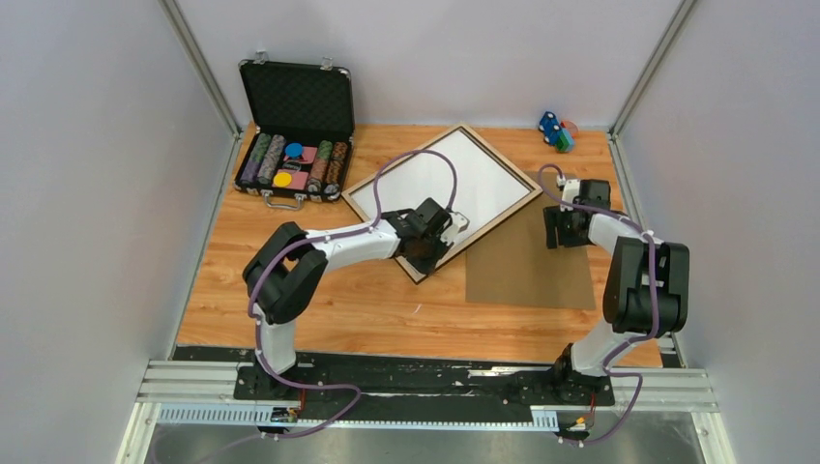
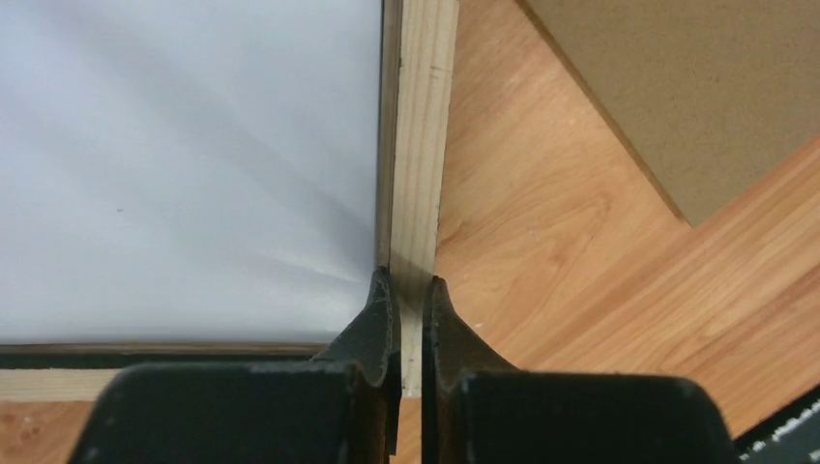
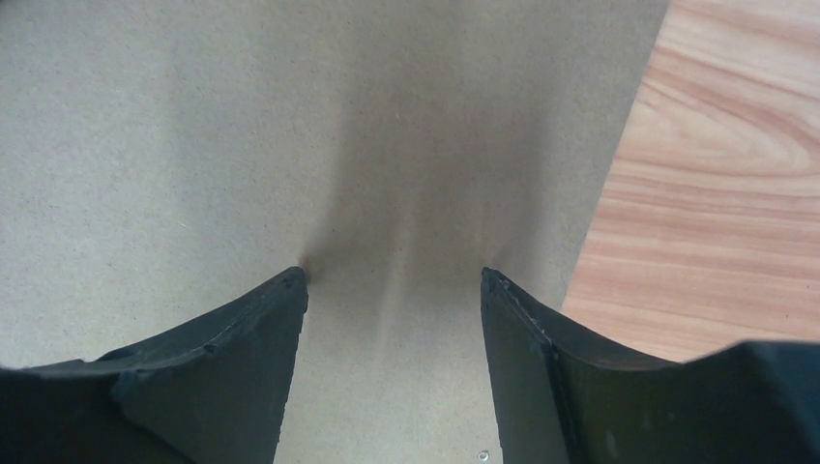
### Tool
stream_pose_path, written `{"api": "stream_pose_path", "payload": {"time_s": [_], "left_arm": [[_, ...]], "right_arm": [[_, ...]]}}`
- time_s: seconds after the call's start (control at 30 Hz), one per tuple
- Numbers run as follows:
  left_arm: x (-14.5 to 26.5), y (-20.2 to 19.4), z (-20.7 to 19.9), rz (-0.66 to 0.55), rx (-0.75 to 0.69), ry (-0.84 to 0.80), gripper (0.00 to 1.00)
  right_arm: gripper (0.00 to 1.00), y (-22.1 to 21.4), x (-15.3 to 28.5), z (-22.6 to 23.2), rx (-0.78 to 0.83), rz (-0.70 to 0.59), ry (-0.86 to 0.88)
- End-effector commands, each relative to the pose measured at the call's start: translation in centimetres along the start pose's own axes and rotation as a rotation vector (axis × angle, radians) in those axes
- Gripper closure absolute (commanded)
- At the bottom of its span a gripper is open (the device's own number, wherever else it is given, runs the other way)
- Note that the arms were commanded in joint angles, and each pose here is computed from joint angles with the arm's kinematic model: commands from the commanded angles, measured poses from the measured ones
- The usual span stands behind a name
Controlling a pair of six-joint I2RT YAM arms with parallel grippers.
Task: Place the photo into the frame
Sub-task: Adjust the photo frame at the center of the board.
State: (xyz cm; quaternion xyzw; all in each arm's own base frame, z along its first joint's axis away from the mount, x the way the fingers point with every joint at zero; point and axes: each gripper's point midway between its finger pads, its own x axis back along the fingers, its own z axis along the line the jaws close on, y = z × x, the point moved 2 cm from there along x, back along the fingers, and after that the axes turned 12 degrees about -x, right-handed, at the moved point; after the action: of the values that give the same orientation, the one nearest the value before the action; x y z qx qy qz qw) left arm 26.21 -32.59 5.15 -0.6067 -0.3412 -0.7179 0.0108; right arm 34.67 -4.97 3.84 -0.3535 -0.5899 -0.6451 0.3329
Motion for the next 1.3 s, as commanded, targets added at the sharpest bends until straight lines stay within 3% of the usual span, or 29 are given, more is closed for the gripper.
{"api": "stream_pose_path", "payload": {"time_s": [0.0, 0.17, 0.33, 0.53, 0.73, 1.27], "left_arm": [[1.5, -1.0, 0.8, -0.027, 0.180, -0.001, 1.00], [1.4, -0.2, -1.7, -0.065, 0.326, -0.124, 1.00], [0.0, 0.8, -6.4, -0.024, 0.464, -0.290, 1.00], [-1.0, 2.8, -9.2, -0.014, 0.640, -0.385, 1.00], [-1.4, 2.9, -8.8, -0.014, 0.722, -0.369, 1.00], [-0.2, 3.5, -2.0, -0.138, 0.847, -0.302, 1.00]], "right_arm": [[0.35, -4.7, 1.0, -1.0, -0.025, 0.209, -0.028], [0.35, -3.0, 0.9, -0.6, -0.042, 0.188, -0.001], [0.35, -2.7, 0.6, -0.4, -0.060, 0.191, 0.012], [0.35, -2.2, 0.7, -0.1, -0.062, 0.179, 0.027], [0.35, -2.1, 0.6, 0.2, -0.069, 0.176, 0.047], [0.35, -2.3, 0.5, 0.2, -0.070, 0.183, 0.049]]}}
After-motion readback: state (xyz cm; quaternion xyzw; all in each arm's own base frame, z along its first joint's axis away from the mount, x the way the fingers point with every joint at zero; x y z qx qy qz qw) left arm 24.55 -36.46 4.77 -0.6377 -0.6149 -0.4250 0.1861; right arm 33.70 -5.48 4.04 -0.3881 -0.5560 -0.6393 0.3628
